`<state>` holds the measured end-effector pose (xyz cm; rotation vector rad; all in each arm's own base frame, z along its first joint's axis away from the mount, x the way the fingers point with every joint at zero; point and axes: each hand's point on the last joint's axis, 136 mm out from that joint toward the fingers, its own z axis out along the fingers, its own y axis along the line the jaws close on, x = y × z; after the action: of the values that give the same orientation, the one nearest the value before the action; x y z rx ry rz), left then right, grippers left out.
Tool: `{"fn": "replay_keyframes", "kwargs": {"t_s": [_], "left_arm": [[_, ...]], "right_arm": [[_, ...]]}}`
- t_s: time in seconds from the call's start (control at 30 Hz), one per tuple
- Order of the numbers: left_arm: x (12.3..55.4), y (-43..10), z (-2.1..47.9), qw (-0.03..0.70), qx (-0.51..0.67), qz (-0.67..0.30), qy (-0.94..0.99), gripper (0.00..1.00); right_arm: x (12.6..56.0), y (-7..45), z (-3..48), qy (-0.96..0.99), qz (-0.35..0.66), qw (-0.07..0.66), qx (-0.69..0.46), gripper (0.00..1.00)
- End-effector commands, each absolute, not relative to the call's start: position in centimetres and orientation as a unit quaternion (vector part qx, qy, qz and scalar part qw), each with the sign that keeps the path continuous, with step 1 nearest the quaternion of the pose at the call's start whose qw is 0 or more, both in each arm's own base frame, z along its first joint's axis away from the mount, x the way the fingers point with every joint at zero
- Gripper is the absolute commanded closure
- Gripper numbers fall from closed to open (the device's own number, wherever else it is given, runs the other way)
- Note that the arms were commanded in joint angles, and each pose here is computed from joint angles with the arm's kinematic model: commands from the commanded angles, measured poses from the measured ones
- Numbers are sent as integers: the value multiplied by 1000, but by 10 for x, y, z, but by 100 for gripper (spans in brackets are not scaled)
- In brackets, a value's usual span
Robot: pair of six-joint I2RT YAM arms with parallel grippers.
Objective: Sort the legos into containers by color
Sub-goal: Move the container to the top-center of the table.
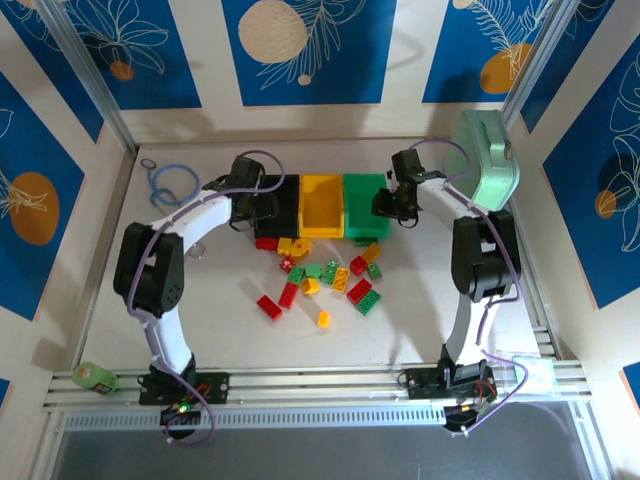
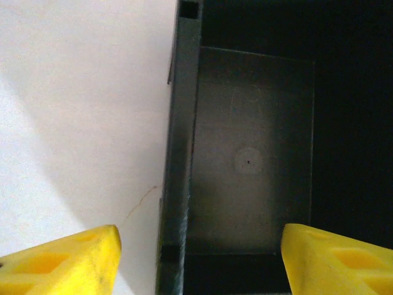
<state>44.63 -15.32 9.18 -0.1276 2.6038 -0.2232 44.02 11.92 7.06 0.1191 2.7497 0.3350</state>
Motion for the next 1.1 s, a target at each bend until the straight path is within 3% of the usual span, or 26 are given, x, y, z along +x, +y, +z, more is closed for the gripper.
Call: {"fn": "replay_keyframes", "kwargs": {"t_s": [0.0, 0.23, 0.37, 0.77, 1.07], "left_arm": [[446, -149, 84, 236, -32, -63, 969, 43], [441, -149, 74, 222, -26, -58, 973, 75], [429, -144, 72, 221, -30, -50, 973, 85], [366, -131, 74, 236, -46, -62, 969, 87], [396, -143, 76, 228, -27, -64, 971, 87]], "right_arm": [[439, 126, 65, 981, 99, 169, 15, 63], [432, 128, 55, 984, 67, 168, -1, 84], [419, 132, 52, 985, 59, 163, -7, 92], [354, 133, 51, 984, 44, 171, 2, 93], [387, 134, 58, 984, 60, 167, 8, 93]]}}
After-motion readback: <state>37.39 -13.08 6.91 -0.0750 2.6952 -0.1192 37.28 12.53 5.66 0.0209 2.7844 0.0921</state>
